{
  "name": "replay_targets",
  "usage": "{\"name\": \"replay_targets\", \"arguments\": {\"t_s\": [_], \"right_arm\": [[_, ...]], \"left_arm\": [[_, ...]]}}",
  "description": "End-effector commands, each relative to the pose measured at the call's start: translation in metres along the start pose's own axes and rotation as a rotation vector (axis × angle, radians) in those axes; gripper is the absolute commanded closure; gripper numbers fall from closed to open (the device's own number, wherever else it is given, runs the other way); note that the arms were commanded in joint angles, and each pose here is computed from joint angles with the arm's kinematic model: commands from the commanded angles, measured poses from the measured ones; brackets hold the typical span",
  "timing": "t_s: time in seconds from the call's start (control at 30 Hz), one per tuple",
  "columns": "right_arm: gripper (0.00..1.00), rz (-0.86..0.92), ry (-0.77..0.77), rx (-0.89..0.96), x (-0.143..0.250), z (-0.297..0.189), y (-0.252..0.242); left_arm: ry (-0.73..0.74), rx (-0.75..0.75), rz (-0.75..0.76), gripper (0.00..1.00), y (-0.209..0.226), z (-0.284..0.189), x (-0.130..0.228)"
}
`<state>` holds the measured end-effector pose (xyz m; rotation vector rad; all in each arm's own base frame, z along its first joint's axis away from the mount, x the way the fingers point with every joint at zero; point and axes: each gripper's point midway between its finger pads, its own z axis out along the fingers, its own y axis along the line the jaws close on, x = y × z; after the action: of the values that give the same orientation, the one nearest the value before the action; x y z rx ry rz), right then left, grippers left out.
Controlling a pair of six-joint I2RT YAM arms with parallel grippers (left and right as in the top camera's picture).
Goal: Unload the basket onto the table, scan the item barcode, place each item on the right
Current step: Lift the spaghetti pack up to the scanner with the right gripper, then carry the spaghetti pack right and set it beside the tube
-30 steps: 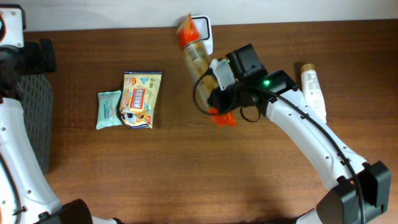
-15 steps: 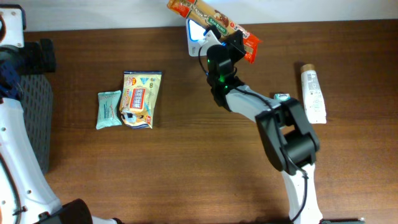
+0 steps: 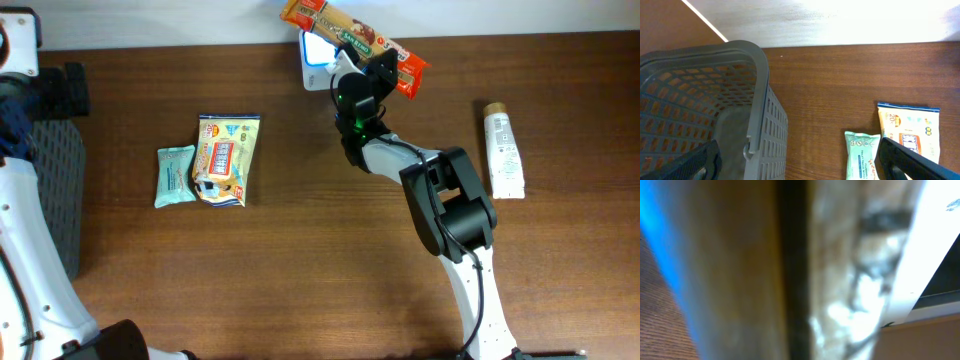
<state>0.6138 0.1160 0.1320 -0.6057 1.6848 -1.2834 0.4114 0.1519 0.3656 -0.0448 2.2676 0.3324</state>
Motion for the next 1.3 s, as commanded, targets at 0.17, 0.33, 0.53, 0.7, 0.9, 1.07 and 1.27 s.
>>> {"name": "replay_targets", "arguments": {"t_s": [0.17,0.33,0.53,0.7,0.9,1.07,1.27], "right_arm": [[0.96,0.122,-0.034,0.056,-0.016,0.005,-0.027],[0.96,0.173,-0.011,0.105,-0.017,-0.003,-0.037],[0.96,0.245,-0.077,0.314,-0.041,-0.04,-0.097],[0.96,0.192,-0.07,0.334,-0.041,-0.042,-0.102],[0.96,0.163,-0.028,0.148,-0.02,-0.002,-0.052],[0.96,0.226,-0.065,0.176,-0.035,-0.017,-0.06],[0.96,0.236,-0.094,0.14,-0.074,-0.06,-0.111]], "left_arm": [[-0.023,-0.004,0.011,0.01,0.001,-0.008,-0.005],[-0.023,-0.004,0.011,0.01,0.001,-0.008,-0.005],[-0.023,-0.004,0.012,0.01,0.001,-0.008,-0.005],[-0.023,-0.004,0.012,0.01,0.001,-0.008,-0.005],[-0.023,-0.004,0.012,0.01,0.001,-0.008,-0.005],[-0.023,-0.004,0.011,0.01,0.001,-0.008,-0.005],[-0.023,-0.004,0.012,0.01,0.001,-0.008,-0.005]]}}
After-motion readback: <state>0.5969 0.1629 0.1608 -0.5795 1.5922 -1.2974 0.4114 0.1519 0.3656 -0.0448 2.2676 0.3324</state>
